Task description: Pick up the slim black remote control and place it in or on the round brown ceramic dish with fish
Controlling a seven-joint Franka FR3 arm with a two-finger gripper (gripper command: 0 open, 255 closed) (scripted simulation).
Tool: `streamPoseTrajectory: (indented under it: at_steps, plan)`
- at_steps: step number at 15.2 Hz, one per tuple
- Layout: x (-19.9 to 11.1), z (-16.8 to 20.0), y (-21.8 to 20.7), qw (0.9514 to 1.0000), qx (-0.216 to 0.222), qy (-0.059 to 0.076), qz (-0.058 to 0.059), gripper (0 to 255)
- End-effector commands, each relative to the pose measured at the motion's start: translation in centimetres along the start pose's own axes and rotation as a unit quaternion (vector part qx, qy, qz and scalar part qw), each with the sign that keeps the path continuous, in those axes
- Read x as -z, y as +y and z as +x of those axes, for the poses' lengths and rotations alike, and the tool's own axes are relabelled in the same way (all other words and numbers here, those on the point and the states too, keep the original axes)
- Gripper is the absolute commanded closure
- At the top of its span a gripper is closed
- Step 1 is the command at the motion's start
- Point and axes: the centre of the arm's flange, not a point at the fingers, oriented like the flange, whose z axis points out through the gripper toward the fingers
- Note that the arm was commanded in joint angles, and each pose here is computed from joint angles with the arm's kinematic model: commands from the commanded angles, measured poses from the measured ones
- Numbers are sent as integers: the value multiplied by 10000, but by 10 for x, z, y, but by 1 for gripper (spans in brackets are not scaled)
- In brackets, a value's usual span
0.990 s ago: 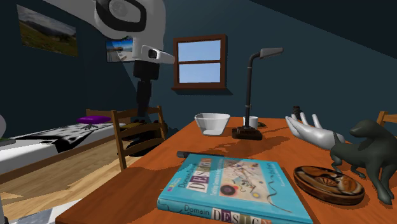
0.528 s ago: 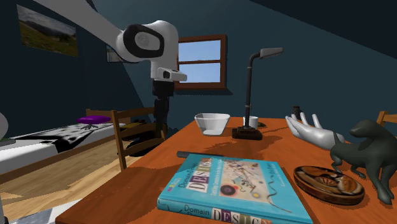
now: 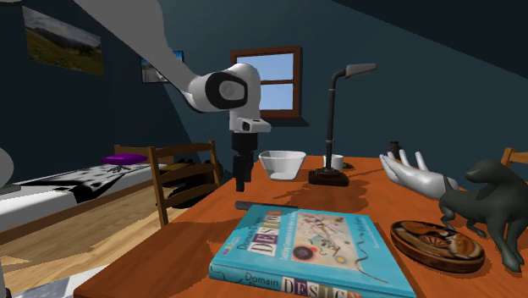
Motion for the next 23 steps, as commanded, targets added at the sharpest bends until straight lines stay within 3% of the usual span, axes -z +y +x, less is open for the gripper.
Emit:
streamPoseTrajectory:
  at_steps: [1,3,10,18,19,23]
  plan:
    - [-14,14,-13,9996,-259,80,-38,0]
    - [-24,25,-22,9990,-429,132,-66,0]
    - [-64,26,-21,9990,-429,132,-66,0]
    - [-64,26,-21,9990,-429,132,-66,0]
    - [-61,30,-23,9990,-429,132,-66,255]
    - [-63,27,-26,9990,-427,130,-69,255]
